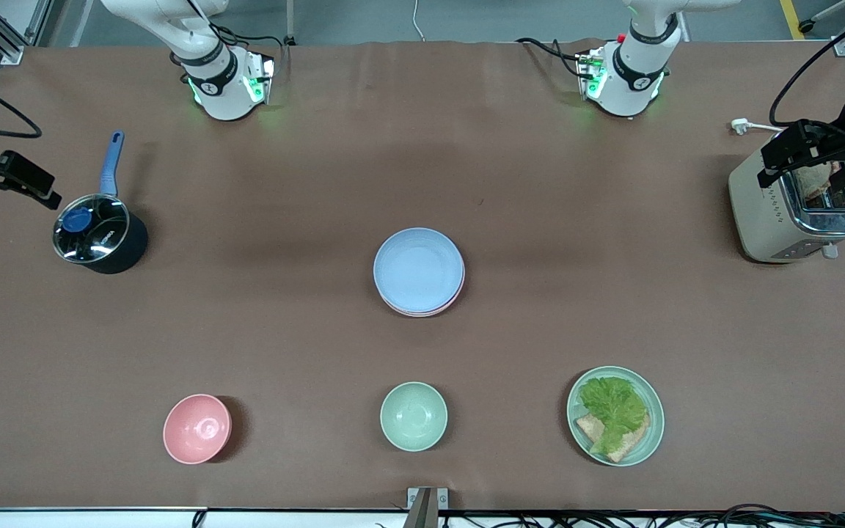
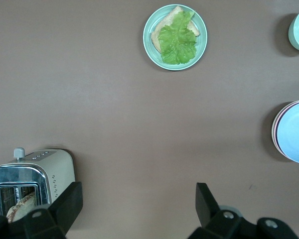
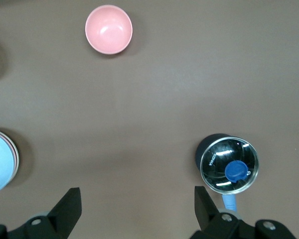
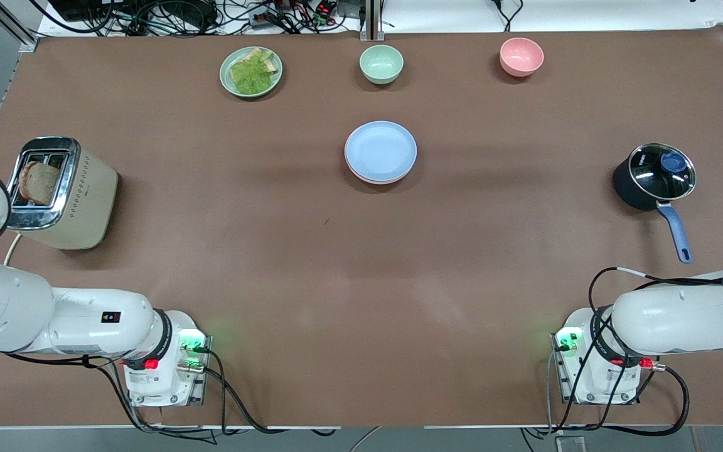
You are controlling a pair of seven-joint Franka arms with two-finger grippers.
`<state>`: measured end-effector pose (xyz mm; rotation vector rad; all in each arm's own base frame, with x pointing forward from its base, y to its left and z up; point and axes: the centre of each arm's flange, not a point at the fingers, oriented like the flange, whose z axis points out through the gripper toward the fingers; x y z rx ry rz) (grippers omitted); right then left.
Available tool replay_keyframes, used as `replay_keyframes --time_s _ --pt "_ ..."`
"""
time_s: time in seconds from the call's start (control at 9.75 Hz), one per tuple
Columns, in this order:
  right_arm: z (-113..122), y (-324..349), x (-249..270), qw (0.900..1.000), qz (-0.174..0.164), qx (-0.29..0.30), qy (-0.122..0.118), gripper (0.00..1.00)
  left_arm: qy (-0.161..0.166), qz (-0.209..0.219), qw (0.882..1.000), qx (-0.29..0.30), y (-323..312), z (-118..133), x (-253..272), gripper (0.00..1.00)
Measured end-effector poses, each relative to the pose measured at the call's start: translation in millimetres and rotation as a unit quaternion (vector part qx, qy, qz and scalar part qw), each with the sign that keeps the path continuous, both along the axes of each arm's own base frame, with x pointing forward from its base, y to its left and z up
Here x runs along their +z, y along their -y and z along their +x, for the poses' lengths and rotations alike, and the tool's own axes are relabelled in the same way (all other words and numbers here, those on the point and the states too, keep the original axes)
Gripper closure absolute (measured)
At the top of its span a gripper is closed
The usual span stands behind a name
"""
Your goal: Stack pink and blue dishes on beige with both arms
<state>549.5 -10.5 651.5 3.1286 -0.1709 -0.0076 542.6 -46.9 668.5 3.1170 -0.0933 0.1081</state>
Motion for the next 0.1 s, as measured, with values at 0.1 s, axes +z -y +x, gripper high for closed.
replay_keyframes --time_s 0.1 --pt "-3.4 6.9 -2.2 1.000 0.000 -0.003 -0.015 0.00 0.000 0.000 1.000 0.000 0.1 0.0 0.0 0.00"
